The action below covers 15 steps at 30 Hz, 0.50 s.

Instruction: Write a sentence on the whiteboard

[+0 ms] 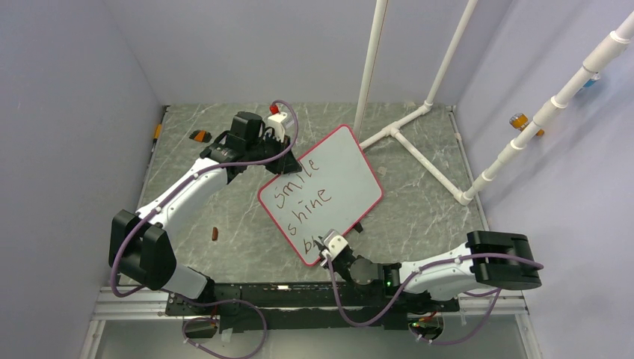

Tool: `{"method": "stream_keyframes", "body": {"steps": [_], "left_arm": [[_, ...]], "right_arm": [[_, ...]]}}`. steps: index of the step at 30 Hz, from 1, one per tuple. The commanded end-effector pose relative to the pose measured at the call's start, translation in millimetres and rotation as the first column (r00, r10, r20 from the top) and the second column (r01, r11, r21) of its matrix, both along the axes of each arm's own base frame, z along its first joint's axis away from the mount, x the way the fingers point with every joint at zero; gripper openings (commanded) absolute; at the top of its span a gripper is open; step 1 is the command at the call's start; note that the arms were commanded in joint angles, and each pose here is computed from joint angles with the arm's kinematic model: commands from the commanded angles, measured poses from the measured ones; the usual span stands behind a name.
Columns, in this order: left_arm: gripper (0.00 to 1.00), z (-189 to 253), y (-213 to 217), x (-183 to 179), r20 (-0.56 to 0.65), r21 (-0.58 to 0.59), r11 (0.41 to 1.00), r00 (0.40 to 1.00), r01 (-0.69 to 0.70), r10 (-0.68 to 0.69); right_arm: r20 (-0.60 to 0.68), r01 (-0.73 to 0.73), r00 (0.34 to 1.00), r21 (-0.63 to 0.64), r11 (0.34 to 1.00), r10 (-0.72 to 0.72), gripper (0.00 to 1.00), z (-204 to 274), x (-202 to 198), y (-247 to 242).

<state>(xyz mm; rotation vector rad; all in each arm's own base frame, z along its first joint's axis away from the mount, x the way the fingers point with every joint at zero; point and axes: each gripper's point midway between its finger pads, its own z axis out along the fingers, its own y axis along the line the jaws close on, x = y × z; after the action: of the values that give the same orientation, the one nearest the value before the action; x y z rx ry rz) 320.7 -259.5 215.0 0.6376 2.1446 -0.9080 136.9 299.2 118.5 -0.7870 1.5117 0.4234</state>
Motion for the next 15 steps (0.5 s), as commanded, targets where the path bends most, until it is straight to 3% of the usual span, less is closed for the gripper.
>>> {"method": "stream_keyframes", "body": {"steps": [1, 15], "left_arm": [[0.0, 13.7, 14.4, 24.1, 0.149, 0.057, 0.996, 0.987, -0.07, 0.061], [0.0, 14.1, 14.2, 23.6, 0.151, 0.057, 0.996, 0.987, -0.069, 0.059]], "right_arm": [[0.024, 0.033, 0.999, 0.025, 0.999, -0.034, 0.0, 10.3, 8.8, 2.0], [0.05, 0.026, 0.998, 0.103, 0.994, -0.032, 0.0, 26.4, 13.8, 8.6]]}}
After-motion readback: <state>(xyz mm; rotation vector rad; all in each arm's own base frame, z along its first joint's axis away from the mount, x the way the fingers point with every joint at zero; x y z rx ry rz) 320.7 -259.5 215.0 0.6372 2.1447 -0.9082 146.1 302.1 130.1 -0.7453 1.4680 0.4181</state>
